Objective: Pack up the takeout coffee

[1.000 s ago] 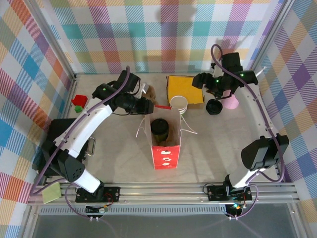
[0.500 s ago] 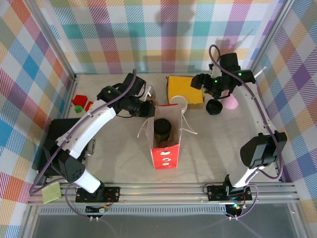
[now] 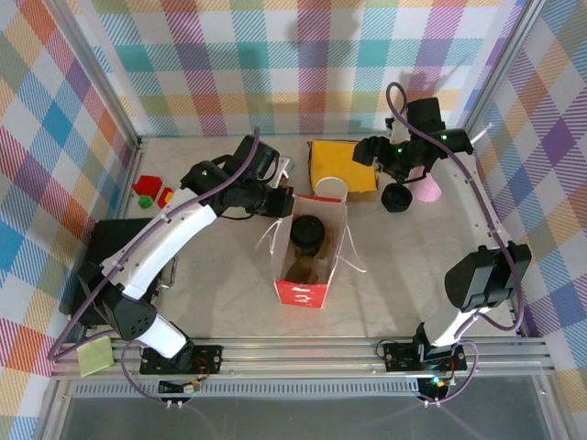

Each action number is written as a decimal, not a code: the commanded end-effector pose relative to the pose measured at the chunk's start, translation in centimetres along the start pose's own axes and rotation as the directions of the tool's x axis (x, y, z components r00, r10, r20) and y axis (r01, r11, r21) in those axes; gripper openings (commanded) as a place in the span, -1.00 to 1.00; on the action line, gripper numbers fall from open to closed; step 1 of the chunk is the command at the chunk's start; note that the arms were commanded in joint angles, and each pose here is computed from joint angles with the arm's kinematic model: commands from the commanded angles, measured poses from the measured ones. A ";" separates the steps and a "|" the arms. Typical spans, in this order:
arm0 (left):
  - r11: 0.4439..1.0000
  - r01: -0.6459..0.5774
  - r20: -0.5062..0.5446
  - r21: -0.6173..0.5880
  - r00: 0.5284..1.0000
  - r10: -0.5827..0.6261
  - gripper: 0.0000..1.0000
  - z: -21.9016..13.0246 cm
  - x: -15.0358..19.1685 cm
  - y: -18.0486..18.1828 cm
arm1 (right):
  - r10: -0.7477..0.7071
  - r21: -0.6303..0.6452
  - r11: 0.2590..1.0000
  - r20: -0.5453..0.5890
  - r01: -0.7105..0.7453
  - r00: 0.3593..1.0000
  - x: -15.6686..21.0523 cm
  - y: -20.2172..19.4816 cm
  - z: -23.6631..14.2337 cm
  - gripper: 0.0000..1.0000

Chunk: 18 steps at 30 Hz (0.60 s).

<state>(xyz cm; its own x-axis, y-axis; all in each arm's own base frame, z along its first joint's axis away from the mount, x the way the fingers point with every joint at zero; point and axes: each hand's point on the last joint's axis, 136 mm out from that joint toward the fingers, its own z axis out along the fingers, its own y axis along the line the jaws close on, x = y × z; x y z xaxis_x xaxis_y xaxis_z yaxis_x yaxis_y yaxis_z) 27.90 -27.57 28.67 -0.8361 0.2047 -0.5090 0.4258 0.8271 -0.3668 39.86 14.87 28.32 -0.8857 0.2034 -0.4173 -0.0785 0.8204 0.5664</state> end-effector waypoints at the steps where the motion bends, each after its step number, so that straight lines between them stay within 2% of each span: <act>1: 0.999 -0.011 0.054 -0.046 0.998 0.013 -0.99 -2.6 0.2 -0.1 | -0.039 -0.052 0.998 0.025 0.040 0.999 -0.9 1.1 -0.4 0.56; 9: 0.995 0.004 0.066 -0.104 0.998 0.003 -0.98 -2.6 0.5 0.6 | -0.027 -0.061 0.998 0.023 0.028 0.999 -0.8 1.2 -0.4 0.56; 18: 0.989 0.053 0.047 -0.136 0.998 -0.047 -0.97 -1.0 0.6 1.4 | -0.005 -0.065 0.998 0.025 0.007 1.000 -0.5 1.2 -0.4 0.56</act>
<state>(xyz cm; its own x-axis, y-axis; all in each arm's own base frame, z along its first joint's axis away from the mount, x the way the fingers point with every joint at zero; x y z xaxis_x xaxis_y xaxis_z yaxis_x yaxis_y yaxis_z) 27.15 -25.86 29.14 -0.8302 0.1649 -0.5326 0.3638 0.8840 -0.2935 40.18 15.33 28.90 -0.8788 0.2038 -0.4316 -0.1020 0.8032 0.5869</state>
